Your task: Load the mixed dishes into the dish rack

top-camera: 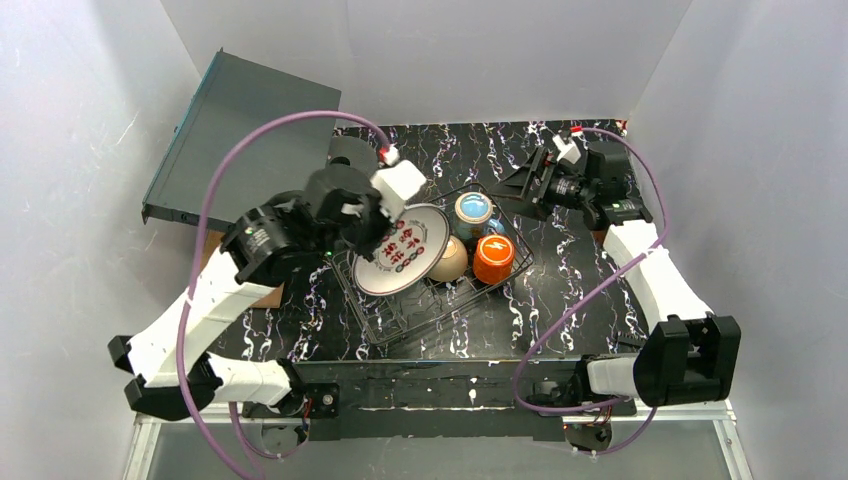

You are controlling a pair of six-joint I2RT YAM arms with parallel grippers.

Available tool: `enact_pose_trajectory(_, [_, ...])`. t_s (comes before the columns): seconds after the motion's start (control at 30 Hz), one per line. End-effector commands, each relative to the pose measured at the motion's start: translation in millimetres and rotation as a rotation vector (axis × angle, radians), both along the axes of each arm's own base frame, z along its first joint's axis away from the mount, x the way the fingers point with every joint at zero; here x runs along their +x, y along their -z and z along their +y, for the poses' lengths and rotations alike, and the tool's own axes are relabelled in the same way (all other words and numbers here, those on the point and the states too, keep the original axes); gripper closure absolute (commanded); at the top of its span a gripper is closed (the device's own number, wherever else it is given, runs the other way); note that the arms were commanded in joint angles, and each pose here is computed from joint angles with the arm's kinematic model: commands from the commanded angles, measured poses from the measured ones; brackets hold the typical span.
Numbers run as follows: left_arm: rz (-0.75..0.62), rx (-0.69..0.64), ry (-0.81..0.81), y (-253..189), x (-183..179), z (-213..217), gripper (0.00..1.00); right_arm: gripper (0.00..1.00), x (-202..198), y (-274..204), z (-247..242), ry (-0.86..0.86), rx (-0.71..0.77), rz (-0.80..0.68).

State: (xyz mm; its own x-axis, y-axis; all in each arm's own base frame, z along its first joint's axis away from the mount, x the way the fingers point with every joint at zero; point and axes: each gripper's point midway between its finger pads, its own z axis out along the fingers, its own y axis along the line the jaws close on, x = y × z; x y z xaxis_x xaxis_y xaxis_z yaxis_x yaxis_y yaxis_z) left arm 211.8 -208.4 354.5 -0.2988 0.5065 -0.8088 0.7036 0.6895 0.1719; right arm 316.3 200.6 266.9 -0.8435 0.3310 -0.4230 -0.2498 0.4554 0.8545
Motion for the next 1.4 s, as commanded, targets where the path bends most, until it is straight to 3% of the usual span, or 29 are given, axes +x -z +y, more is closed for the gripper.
enact_pose_trajectory(0.0, [-0.108,0.180,0.055,5,0,-2,1.00,0.02,-1,-15,-14,0.047,-0.007,-0.064])
enact_pose_trajectory(0.33, [-0.096,0.345,0.149,48,-10,-25,1.00,0.02,3,-9,-21,0.066,0.018,-0.036])
enact_pose_trajectory(1.23, [0.076,0.413,0.193,132,-12,-63,1.00,0.02,4,-4,-20,0.045,0.051,-0.004])
enact_pose_trajectory(1.37, [0.105,0.436,0.177,145,-12,-64,0.89,0.02,4,-3,-20,0.043,0.053,-0.002])
